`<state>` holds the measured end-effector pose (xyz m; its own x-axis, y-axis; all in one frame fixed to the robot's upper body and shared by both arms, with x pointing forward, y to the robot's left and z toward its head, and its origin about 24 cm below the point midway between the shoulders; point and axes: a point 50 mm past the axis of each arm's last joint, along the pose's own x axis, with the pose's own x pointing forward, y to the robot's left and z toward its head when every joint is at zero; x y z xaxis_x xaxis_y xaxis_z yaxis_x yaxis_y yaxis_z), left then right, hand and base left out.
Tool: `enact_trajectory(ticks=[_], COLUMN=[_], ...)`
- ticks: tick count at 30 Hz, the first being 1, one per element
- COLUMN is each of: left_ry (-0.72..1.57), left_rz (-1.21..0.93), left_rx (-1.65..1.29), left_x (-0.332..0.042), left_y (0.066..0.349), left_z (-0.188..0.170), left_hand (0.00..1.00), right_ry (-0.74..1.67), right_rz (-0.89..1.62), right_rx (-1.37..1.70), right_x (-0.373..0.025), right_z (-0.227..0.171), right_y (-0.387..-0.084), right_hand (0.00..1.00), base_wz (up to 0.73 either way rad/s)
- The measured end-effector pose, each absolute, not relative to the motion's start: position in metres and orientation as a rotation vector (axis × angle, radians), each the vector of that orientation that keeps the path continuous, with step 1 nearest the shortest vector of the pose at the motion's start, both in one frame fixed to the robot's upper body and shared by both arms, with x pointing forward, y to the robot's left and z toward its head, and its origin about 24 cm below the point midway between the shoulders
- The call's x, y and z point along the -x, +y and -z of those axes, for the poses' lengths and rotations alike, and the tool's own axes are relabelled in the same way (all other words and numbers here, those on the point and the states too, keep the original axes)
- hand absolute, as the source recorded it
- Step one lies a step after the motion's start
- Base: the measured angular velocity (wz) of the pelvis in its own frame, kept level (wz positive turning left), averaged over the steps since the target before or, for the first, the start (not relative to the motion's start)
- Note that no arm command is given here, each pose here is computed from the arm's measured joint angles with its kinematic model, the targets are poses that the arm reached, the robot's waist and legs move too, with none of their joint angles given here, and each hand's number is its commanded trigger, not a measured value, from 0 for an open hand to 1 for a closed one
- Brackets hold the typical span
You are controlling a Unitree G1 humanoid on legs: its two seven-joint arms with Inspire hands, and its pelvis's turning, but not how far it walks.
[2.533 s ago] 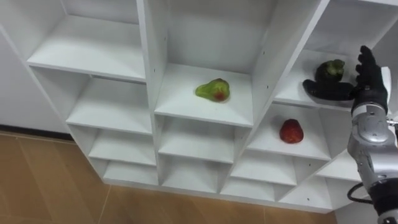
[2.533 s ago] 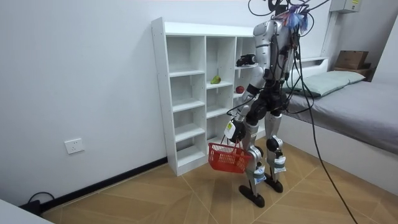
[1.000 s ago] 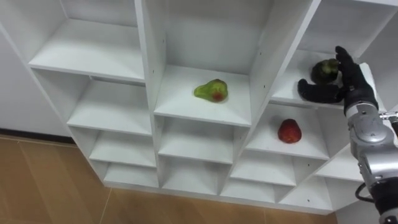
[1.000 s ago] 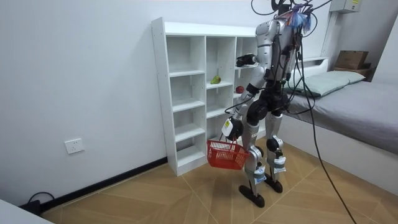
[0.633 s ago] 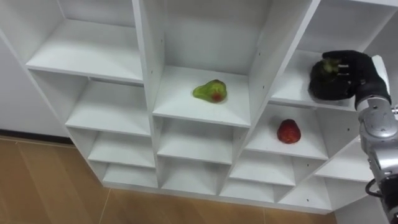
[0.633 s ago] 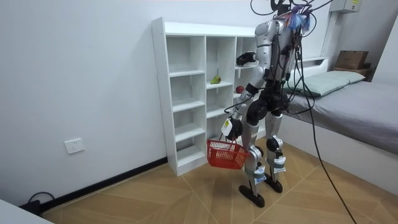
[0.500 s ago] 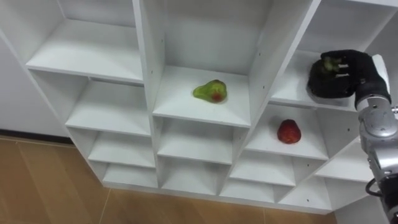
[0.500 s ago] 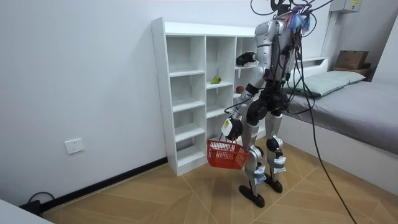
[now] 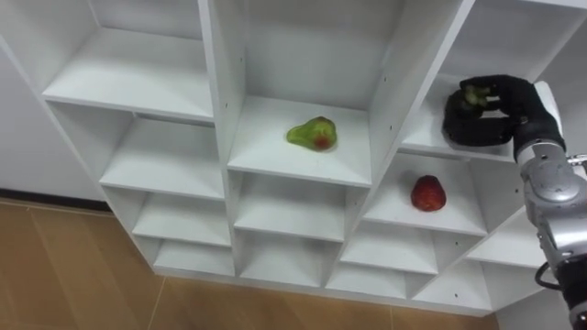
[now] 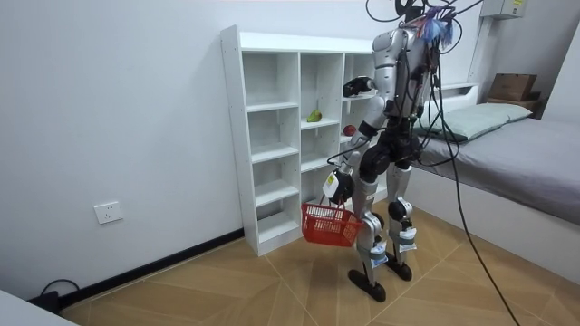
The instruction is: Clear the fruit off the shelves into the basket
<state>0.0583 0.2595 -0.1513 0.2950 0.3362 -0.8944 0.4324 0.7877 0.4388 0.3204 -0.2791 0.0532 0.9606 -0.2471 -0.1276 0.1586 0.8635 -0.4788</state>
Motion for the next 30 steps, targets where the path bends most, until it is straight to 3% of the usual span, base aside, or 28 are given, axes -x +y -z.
enact_trajectory(ticks=[13, 20, 30], left_ry=[1.253, 1.137, 1.038], left_rz=[0.078, -0.063, -0.207], left_rx=[-0.715, -0.579, -0.329], left_x=[-0.076, -0.096, -0.114], left_y=[0.257, 0.255, 0.242], left_z=[0.149, 0.144, 0.141], left_hand=[1.0, 1.0, 1.0], right_ry=[0.135, 0.07, 0.046], right_rz=[0.176, 0.055, 0.002], right_rx=[0.45, 0.404, 0.381], right_x=[-0.315, -0.292, -0.27], right_z=[-0.059, -0.055, -0.048], right_y=[-0.267, -0.237, -0.218], right_hand=[1.0, 1.0, 1.0], base_wz=[-0.01, -0.05, -0.1])
